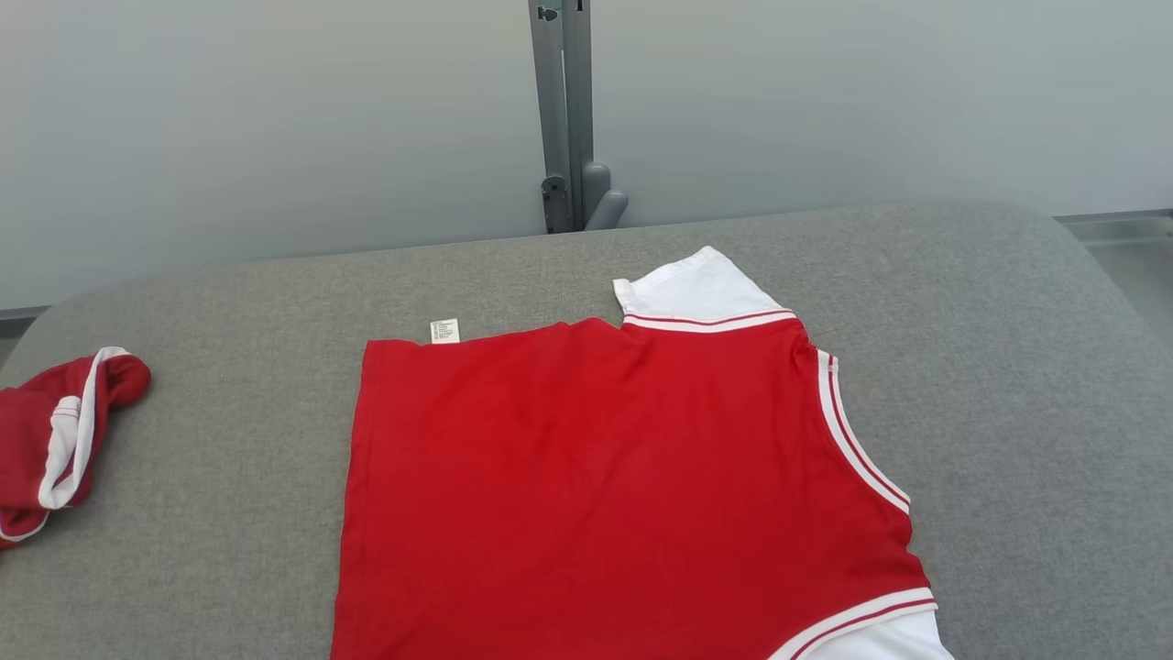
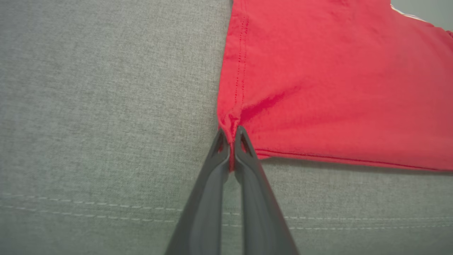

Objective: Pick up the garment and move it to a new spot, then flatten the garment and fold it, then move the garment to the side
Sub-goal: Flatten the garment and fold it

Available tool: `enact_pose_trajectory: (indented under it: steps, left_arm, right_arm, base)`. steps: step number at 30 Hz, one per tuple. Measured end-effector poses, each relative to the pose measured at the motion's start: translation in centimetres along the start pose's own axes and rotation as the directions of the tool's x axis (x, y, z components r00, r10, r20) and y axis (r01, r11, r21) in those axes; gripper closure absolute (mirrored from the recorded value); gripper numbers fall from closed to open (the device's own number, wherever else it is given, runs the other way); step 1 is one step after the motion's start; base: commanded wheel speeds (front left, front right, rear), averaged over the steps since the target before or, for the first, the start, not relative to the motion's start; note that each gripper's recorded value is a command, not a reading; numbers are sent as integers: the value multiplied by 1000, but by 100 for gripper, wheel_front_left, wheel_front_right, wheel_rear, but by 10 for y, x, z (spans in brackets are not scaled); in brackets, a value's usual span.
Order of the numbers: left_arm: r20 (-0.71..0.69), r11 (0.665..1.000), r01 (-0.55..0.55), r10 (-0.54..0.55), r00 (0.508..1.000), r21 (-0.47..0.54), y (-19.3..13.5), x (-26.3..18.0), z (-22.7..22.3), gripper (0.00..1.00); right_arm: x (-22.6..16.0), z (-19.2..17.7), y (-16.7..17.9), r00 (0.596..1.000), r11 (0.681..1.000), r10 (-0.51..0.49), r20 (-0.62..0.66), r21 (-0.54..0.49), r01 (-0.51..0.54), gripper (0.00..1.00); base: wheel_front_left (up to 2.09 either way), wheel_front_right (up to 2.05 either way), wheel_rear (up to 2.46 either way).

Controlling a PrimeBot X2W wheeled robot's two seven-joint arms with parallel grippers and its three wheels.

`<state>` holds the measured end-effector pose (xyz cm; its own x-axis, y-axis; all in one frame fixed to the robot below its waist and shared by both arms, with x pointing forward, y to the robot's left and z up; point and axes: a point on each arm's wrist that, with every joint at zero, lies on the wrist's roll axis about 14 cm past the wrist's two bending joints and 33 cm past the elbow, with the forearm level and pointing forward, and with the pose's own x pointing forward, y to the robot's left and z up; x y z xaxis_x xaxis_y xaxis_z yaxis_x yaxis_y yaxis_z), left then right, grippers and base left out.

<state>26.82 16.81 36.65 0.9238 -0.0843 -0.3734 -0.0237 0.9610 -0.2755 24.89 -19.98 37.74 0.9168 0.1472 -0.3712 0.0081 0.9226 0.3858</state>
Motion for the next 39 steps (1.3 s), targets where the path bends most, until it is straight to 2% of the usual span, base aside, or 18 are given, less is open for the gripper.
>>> enact_pose_trajectory:
  steps: [5, 12, 16, 20, 27, 39]
  left_arm:
    - [26, 1000, 1, -1, 1000, 17, 0, -3, 6, 100]
    - [218, 995, 72, -84, 972, 62, -25, 16, 74, 100]
    - [264, 993, 95, -112, 958, 74, -35, 25, 94, 100]
    - [272, 991, 106, -126, 954, 87, -40, 38, 104, 100]
    - [254, 989, 96, -121, 960, 109, -38, 59, 109, 100]
    - [203, 983, 104, -133, 970, 149, -39, 92, 108, 100]
  right_arm:
    - [-1, 4, 5, 1000, 1000, 24, 11, -7, -24, 100]
    - [22, 70, 32, 976, 995, 103, 194, -16, -102, 100]
    - [39, 99, 47, 956, 989, 149, 254, -41, -143, 100]
    - [57, 121, 54, 941, 986, 164, 295, -61, -153, 100]
    - [92, 136, 65, 938, 982, 180, 295, -113, -153, 100]
    - [140, 143, 64, 951, 981, 164, 262, -145, -129, 100]
  base:
    - [0, 0, 0]
    - [0, 0, 0]
    - [0, 0, 0]
    - [0, 0, 0]
    - [0, 0, 0]
    - [0, 0, 0]
